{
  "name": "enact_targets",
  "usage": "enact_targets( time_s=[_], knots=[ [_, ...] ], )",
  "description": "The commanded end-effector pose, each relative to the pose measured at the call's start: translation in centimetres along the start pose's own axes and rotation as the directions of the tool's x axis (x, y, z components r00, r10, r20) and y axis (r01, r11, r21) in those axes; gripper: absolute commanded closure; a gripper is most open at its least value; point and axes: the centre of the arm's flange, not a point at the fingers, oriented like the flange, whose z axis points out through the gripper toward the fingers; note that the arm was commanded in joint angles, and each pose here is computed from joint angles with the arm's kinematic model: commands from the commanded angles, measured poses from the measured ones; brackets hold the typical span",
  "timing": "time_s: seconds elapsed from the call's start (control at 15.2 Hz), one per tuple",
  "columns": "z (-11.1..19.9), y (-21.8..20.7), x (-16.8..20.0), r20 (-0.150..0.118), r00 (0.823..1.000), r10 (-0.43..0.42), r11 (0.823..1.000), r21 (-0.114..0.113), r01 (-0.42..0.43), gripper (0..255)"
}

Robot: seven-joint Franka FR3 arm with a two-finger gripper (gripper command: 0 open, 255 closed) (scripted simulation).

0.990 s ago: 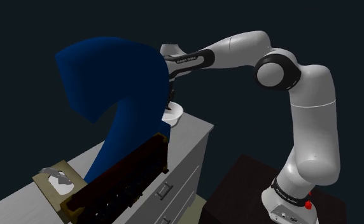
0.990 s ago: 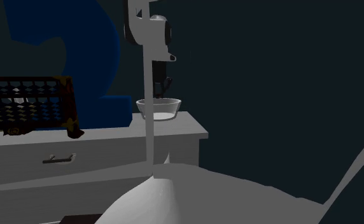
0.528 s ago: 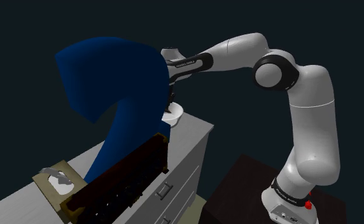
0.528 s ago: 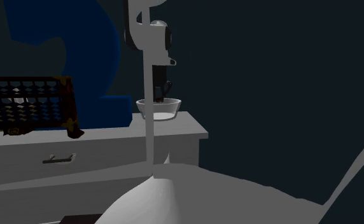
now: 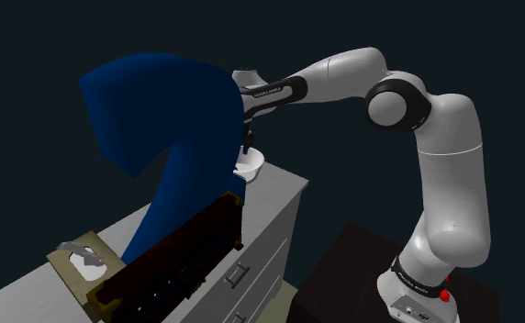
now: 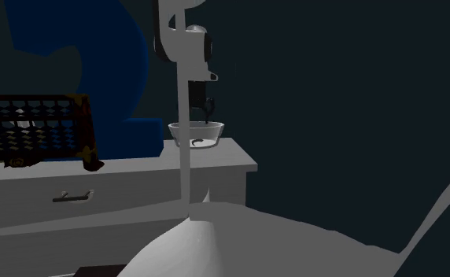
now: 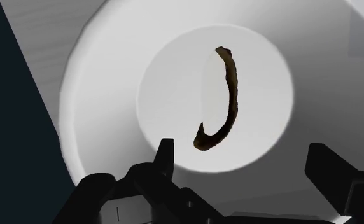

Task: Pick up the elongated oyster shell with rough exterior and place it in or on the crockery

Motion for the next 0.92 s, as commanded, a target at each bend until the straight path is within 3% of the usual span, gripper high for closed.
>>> enact_targets(
  time_s=[0.0,0.07,0.33,0.86],
  knots=[
    [0.0,0.0,0.0,0.0,1.0,0.0,1.0,0.0,0.0,0],
    [0.0,0.0,0.0,0.0,1.0,0.0,1.0,0.0,0.0,0],
    [-5.0,0.0,0.0,0.0,1.0,0.0,1.0,0.0,0.0,0],
    [-5.0,0.0,0.0,0.0,1.0,0.0,1.0,0.0,0.0,0]
  ],
)
